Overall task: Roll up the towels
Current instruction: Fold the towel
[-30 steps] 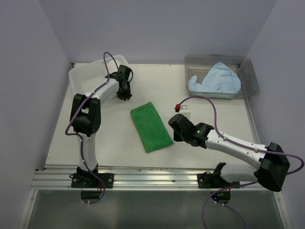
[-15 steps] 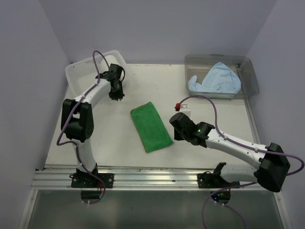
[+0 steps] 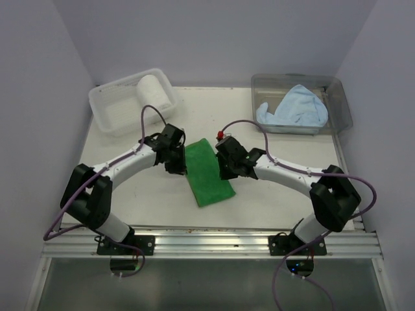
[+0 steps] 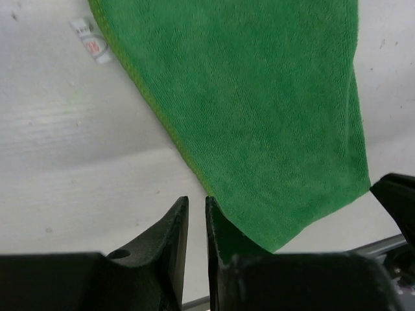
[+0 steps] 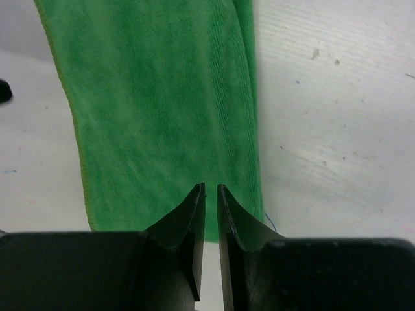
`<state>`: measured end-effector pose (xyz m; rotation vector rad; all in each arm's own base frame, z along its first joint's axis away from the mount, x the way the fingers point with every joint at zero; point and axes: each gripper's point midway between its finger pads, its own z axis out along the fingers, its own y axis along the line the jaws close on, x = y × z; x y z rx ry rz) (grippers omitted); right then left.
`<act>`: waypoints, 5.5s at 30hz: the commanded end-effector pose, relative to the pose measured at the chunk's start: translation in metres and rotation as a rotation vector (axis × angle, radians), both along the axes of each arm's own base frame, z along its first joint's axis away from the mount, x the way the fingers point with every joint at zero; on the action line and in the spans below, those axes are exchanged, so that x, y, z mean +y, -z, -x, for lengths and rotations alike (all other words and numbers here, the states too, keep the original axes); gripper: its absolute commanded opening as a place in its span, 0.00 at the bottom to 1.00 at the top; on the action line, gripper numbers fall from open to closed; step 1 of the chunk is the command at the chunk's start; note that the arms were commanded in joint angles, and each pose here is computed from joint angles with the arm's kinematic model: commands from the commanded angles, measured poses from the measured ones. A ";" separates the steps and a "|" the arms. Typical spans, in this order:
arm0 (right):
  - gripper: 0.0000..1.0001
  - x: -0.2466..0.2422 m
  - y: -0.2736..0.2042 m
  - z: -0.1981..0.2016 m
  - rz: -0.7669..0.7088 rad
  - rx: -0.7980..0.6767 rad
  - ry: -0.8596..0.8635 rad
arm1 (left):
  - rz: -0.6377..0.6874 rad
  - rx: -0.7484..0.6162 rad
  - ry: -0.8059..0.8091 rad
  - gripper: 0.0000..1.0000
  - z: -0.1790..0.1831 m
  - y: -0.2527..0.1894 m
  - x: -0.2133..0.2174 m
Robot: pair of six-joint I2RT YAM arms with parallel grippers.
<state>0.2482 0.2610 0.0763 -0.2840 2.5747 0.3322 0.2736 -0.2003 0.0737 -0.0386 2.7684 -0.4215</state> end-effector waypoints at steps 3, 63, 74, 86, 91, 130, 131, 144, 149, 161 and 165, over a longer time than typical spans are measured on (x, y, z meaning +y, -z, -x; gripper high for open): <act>0.17 0.029 0.014 -0.004 -0.087 0.060 -0.084 | 0.207 -0.021 -0.010 0.20 0.014 -0.017 -0.029; 0.50 0.000 0.037 0.090 -0.128 0.088 -0.148 | 0.141 0.212 0.054 0.57 0.134 0.046 -0.001; 0.41 0.009 0.050 0.086 -0.126 0.102 -0.159 | 0.129 0.213 0.035 0.40 0.132 0.059 -0.004; 0.12 0.018 0.043 0.087 -0.166 0.109 -0.169 | 0.123 0.225 0.020 0.00 0.133 0.059 -0.005; 0.00 0.019 0.024 0.076 -0.176 0.049 -0.144 | 0.120 0.168 -0.003 0.00 0.119 0.040 -0.007; 0.00 0.031 0.027 -0.043 -0.080 -0.059 -0.034 | 0.054 0.108 -0.230 0.00 0.011 0.043 0.015; 0.00 0.031 0.025 -0.044 -0.085 -0.070 -0.035 | 0.051 0.098 -0.235 0.04 0.008 0.042 0.016; 0.49 0.018 -0.027 -0.027 -0.144 -0.138 -0.051 | 0.029 -0.033 -0.208 0.54 0.008 -0.022 0.025; 0.27 0.030 -0.032 -0.018 -0.173 -0.134 -0.088 | 0.113 -0.005 -0.137 0.38 0.021 -0.023 -0.008; 0.09 0.049 0.012 -0.029 -0.094 -0.069 -0.153 | 0.151 0.052 -0.123 0.18 0.011 0.015 -0.031; 0.06 0.043 0.038 -0.034 -0.017 -0.051 -0.150 | 0.116 0.073 -0.115 0.17 0.009 0.028 -0.030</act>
